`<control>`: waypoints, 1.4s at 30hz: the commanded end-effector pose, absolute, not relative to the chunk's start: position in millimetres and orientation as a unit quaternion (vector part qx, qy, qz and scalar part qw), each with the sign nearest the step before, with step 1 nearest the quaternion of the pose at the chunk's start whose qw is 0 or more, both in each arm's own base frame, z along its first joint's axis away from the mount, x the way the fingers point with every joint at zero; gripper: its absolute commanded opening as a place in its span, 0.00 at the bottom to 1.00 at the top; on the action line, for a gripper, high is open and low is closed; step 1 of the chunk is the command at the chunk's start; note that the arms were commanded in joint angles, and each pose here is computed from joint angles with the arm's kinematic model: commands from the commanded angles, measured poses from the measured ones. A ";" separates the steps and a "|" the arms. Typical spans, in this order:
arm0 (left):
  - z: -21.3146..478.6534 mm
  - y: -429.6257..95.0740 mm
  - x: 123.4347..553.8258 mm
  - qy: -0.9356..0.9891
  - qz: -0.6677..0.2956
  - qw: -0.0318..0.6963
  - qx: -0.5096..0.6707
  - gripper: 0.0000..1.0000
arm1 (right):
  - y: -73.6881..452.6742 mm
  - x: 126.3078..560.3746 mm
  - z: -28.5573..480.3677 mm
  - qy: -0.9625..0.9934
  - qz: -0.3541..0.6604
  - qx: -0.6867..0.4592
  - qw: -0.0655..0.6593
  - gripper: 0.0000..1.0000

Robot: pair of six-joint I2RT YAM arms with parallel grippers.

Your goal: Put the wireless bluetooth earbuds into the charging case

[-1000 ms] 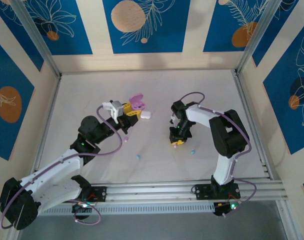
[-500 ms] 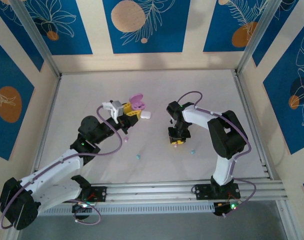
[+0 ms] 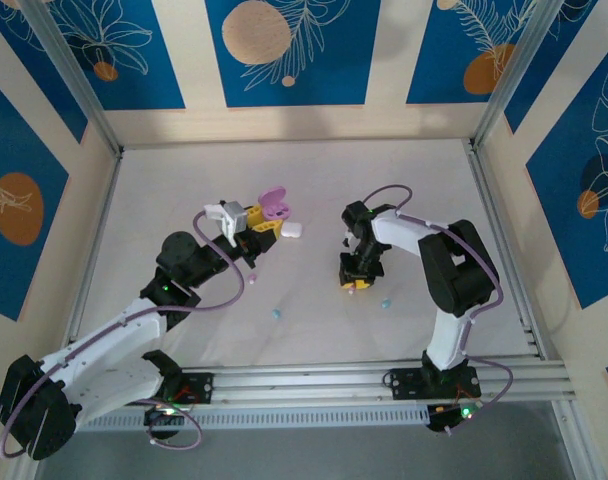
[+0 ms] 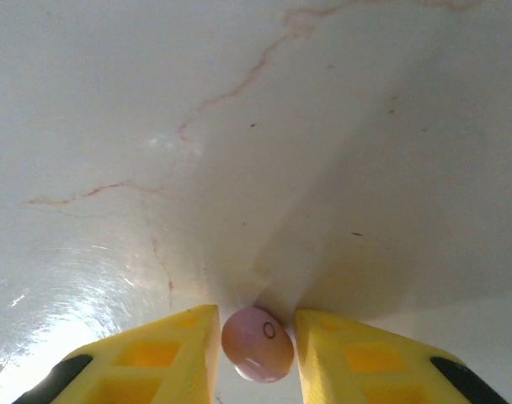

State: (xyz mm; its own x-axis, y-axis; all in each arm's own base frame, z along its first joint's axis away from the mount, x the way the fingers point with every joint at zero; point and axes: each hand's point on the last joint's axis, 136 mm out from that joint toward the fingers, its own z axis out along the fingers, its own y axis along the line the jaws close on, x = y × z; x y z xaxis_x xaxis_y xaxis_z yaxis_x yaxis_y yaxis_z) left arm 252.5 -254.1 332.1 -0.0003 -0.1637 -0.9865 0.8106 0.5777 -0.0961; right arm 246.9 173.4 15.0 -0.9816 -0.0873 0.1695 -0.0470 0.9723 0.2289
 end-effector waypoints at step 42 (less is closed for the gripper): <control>304.6 -265.1 263.9 0.636 -0.347 0.627 0.287 0.29 | 167.8 260.4 25.1 -0.995 -0.058 -0.022 0.072 0.25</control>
